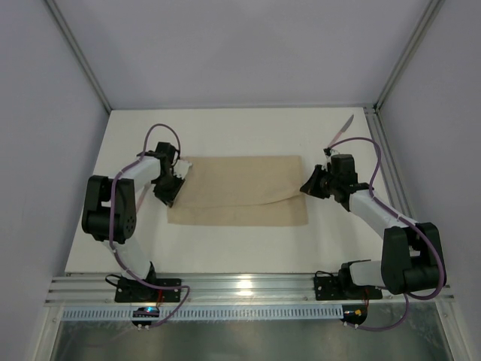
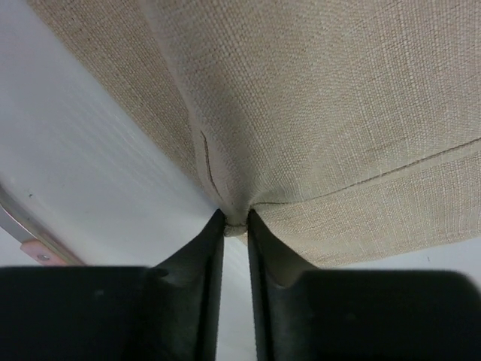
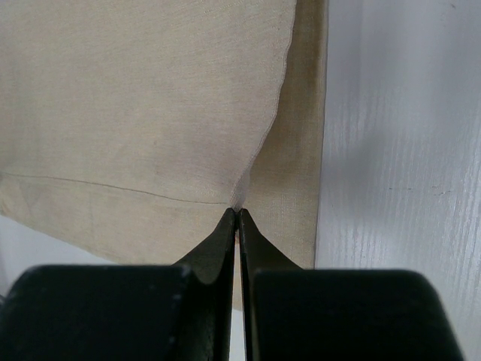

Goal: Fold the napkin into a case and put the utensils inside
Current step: Fold and flatten the napkin at the center of the board.

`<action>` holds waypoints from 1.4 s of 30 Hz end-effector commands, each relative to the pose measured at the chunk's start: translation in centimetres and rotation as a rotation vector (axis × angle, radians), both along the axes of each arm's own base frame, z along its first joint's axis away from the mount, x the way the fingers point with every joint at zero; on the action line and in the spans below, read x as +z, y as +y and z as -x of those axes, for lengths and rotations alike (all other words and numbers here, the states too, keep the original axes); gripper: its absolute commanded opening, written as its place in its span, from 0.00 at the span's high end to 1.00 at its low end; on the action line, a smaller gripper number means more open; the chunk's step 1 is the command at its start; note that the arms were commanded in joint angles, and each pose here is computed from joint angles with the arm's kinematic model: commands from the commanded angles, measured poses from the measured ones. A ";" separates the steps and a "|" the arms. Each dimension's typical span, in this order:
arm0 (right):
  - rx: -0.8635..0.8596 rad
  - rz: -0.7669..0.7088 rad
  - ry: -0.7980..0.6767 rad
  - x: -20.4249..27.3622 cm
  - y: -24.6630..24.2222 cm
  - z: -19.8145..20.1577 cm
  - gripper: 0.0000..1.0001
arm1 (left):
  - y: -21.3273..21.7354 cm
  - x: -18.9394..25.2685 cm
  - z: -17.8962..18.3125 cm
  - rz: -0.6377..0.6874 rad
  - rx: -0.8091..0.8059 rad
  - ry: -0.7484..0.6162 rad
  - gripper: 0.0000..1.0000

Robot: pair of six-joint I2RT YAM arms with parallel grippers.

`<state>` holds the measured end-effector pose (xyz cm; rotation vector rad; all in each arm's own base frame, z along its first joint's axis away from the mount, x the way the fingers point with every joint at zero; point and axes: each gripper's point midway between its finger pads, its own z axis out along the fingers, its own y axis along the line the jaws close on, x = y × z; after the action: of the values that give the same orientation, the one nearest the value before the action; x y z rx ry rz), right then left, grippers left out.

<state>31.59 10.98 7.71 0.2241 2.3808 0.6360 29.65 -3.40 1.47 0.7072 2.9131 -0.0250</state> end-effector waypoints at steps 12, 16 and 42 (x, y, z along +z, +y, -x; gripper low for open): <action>0.016 0.006 -0.062 1.7 0.1 -1.4 0.96 | -0.1 2.8 -1.9 0.011 0.008 -0.111 0.82; 0.015 0.009 -0.064 1.8 0.0 -1.4 0.96 | -0.1 3.2 -2.2 0.015 0.014 -0.130 0.87; 0.024 0.008 -0.056 1.5 0.1 -1.3 0.96 | -0.1 2.7 -2.6 0.008 0.024 -0.136 1.00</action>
<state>31.51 10.92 7.45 0.2034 2.3893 0.6275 30.50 -3.40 2.94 0.6852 2.8548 -0.0047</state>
